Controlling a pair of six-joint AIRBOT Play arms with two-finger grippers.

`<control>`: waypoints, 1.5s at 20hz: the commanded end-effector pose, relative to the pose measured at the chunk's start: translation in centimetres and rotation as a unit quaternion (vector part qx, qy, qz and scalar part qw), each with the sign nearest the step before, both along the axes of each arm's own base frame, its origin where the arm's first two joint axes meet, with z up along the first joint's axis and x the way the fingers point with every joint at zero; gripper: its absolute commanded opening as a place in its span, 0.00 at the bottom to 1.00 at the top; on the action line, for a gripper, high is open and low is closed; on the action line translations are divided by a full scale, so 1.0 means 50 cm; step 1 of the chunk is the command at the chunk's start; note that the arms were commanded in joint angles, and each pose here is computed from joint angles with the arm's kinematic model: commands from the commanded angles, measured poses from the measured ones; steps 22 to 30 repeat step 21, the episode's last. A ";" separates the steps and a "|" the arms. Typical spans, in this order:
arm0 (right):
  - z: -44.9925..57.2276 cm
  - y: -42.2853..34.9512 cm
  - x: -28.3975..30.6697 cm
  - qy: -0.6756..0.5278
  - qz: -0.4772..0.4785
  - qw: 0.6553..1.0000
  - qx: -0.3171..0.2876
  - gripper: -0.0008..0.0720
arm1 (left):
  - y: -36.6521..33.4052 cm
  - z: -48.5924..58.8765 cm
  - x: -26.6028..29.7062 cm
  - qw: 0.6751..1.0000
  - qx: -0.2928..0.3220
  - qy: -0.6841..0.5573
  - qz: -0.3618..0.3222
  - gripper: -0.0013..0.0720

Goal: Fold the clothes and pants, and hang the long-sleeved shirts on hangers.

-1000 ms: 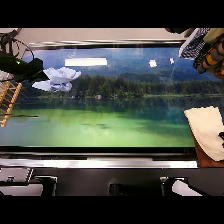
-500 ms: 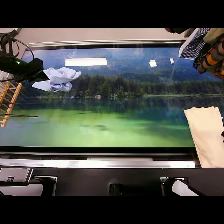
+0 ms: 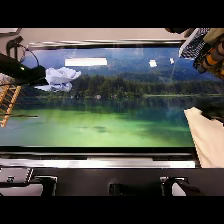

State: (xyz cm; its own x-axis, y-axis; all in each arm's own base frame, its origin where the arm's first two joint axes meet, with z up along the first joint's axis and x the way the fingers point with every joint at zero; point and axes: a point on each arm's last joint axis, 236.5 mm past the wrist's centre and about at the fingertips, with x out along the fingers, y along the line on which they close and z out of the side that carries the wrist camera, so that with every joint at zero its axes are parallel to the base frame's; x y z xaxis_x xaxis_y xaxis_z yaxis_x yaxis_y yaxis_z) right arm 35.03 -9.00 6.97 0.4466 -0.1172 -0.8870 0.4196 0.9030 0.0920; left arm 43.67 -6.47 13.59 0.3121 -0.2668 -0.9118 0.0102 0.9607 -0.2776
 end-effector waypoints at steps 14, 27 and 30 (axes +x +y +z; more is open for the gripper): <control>0.021 0.344 0.024 -0.032 0.254 0.966 0.012 0.06 | -0.041 -0.168 -0.076 0.996 0.051 0.039 -0.058 0.04; 0.021 0.344 0.024 -0.032 0.254 0.966 0.012 0.06 | -0.041 -0.169 -0.076 0.996 0.051 0.039 -0.058 0.04; 0.021 0.344 0.024 -0.032 0.254 0.966 0.012 0.06 | -0.041 -0.169 -0.076 0.996 0.051 0.039 -0.058 0.04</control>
